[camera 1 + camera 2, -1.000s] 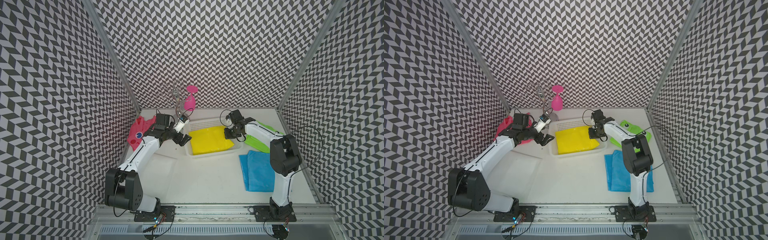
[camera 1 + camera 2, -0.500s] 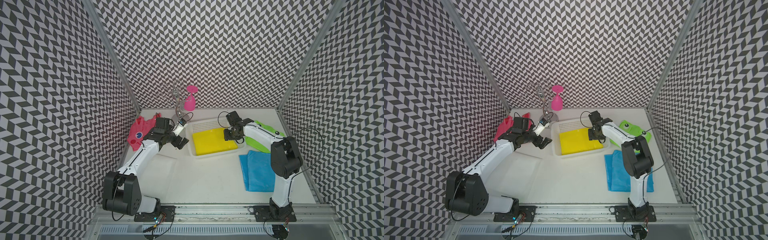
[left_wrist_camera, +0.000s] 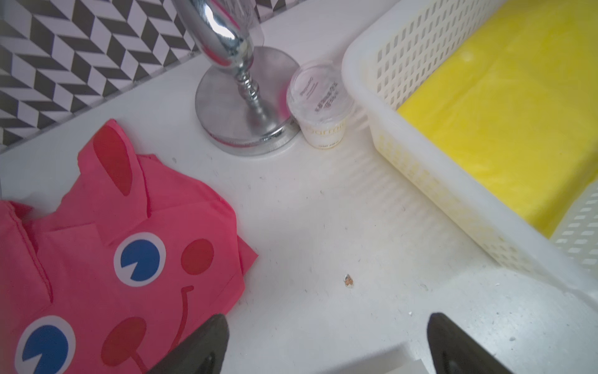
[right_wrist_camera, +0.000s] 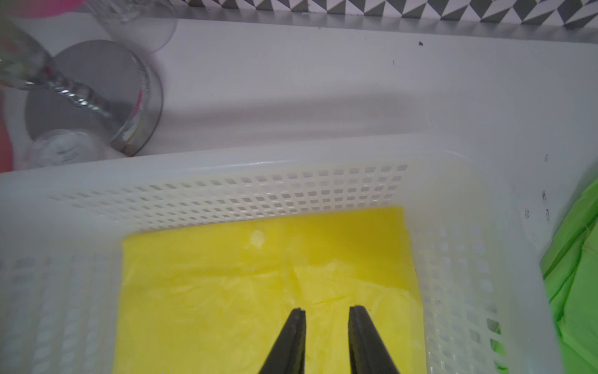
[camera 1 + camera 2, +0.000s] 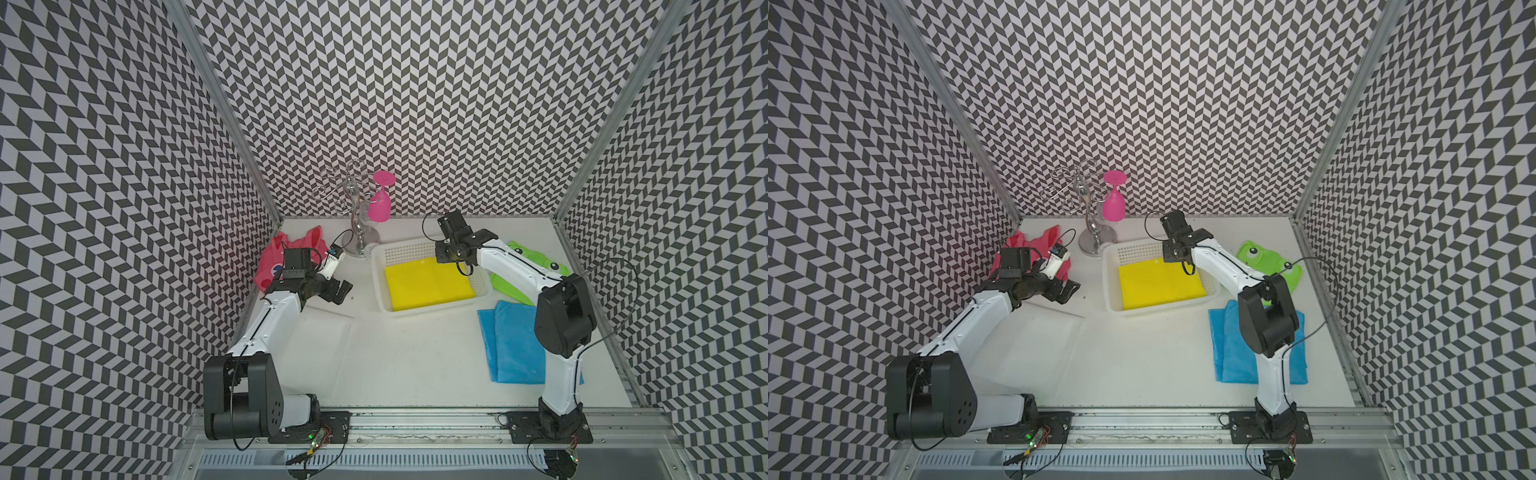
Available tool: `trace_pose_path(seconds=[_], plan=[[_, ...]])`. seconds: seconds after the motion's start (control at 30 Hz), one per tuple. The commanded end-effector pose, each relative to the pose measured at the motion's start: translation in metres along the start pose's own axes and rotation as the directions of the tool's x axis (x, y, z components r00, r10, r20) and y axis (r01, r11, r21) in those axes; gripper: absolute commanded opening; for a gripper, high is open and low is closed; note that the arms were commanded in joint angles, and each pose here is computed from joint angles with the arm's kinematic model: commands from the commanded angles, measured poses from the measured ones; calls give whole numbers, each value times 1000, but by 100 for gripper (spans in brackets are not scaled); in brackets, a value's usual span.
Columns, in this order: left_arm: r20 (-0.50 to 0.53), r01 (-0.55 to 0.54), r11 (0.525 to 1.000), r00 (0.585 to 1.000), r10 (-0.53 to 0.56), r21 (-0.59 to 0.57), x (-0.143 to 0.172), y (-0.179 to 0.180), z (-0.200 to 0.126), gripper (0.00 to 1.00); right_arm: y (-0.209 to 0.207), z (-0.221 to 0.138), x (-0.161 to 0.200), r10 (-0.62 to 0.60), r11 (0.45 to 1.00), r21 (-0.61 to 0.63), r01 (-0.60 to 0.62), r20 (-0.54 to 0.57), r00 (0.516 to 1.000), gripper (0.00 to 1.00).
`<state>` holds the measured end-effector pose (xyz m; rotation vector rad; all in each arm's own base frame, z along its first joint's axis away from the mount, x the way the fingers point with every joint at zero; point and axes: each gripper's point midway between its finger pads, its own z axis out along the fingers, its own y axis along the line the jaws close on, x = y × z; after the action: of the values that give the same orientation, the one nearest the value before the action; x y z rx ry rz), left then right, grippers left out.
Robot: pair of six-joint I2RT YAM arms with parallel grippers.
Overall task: Put the folded raincoat in the basket
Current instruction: Place the raincoat in the basket, then pick up the raincoat from the corner of the board.
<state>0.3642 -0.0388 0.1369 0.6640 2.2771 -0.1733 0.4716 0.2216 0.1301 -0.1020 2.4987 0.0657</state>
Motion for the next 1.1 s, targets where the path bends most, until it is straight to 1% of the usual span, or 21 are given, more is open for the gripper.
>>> trace_pose_path(seconds=[0.0, 0.13, 0.2, 0.3, 0.33, 0.37, 0.43, 0.5, 0.57, 0.63, 0.67, 0.73, 0.8, 0.87, 1.07], plan=[[2, 4, 998, 1000, -4, -68, 12, 20, -4, 100, -15, 27, 11, 30, 996, 87, -32, 23, 999, 32], [-18, 21, 994, 1000, -23, -110, 25, 32, -5, 100, -13, 52, 28, 33, 996, 83, -34, 7, 999, 31], [-17, 32, 993, 999, -34, -115, 30, 32, -5, 100, -6, 62, 33, 27, 998, 49, -27, 2, 1000, 31], [-9, 34, 995, 999, -35, -99, 31, 29, -4, 100, 8, 65, 36, -3, 1000, 0, 3, -6, 1000, 31], [-10, 35, 995, 999, -36, -94, 31, 29, -3, 100, 15, 63, 35, -11, 999, -33, 10, -7, 1000, 31], [-10, 31, 995, 999, -32, -93, 30, 29, -3, 100, 20, 58, 34, -14, 997, -75, 13, -13, 1000, 31], [-13, 26, 995, 1000, -27, -92, 29, 29, -4, 100, 25, 39, 25, -7, 995, -104, 6, -10, 1000, 32], [-16, 18, 995, 1000, -19, -96, 29, 30, -5, 100, 22, 9, 5, 16, 994, -112, -9, 60, 998, 35], [-14, 13, 995, 1000, -15, -98, 29, 30, -7, 100, 11, -12, -14, 40, 995, -96, -26, 155, 987, 38], [-8, 21, 995, 1000, -22, -100, 28, 31, -8, 100, 0, -17, -24, 50, 997, -75, -33, 234, 971, 38], [0, 31, 995, 1000, -31, -97, 28, 32, -9, 100, -4, -13, -26, 56, 996, -83, -37, 245, 968, 37], [15, 48, 995, 999, -46, -91, 28, 32, -12, 100, -11, 1, -25, 71, 995, -91, -51, 226, 971, 34], [22, 63, 993, 998, -62, -98, 30, 34, -14, 100, -17, 21, -18, 68, 996, -70, -57, 163, 984, 27], [15, 73, 991, 997, -71, -110, 36, 36, -13, 100, -19, 37, -11, 58, 998, -47, -53, 117, 992, 25], [-27, 80, 987, 996, -84, -139, 59, 36, -7, 99, -28, 74, 19, 48, 999, 15, -49, 56, 997, 17]])
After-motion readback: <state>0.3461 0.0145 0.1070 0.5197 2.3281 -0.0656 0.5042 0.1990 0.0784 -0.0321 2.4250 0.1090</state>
